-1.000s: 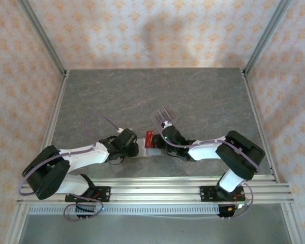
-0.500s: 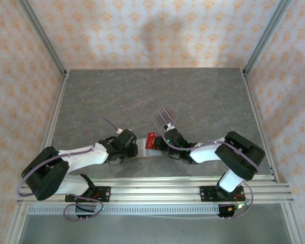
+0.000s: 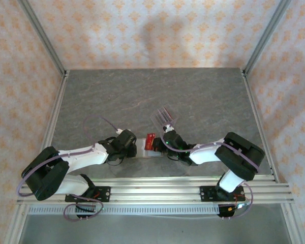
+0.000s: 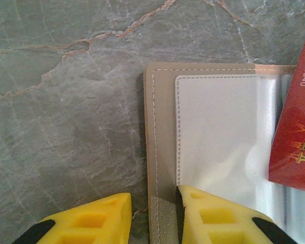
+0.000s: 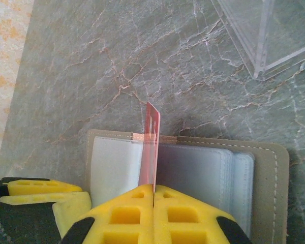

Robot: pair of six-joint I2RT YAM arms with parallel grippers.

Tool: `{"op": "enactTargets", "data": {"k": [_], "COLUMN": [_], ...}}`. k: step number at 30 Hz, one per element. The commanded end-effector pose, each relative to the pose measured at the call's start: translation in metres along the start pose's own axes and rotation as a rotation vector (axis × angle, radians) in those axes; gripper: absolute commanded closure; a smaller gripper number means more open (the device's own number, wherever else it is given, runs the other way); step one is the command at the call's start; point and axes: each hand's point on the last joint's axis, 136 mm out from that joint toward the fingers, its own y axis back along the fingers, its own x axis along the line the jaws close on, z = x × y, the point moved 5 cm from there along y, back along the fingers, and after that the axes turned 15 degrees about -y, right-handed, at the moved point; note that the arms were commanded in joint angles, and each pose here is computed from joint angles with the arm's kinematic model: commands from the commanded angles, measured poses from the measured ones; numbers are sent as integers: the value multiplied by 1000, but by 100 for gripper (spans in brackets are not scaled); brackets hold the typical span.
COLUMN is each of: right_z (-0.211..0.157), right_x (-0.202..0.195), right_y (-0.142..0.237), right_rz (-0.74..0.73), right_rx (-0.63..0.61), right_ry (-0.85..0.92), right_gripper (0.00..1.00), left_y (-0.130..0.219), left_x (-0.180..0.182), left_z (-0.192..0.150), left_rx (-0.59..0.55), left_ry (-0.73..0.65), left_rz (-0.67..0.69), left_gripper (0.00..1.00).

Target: Put the credit cards into the card holder

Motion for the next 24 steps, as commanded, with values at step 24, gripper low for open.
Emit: {"op": "enactTargets", "data": {"k": [24], "right_z": [-24], "right_x": [-5], "right_y": [-12], "right_rz": [198], "right_rx": [99], "right_ry": [-120], "right_gripper": [100], "left_y": [-11], "left_x": [17], "left_z": [-27], "left_rx": [97], "left_ry": [6], "left_rz": [80], "left_gripper": [78]}}
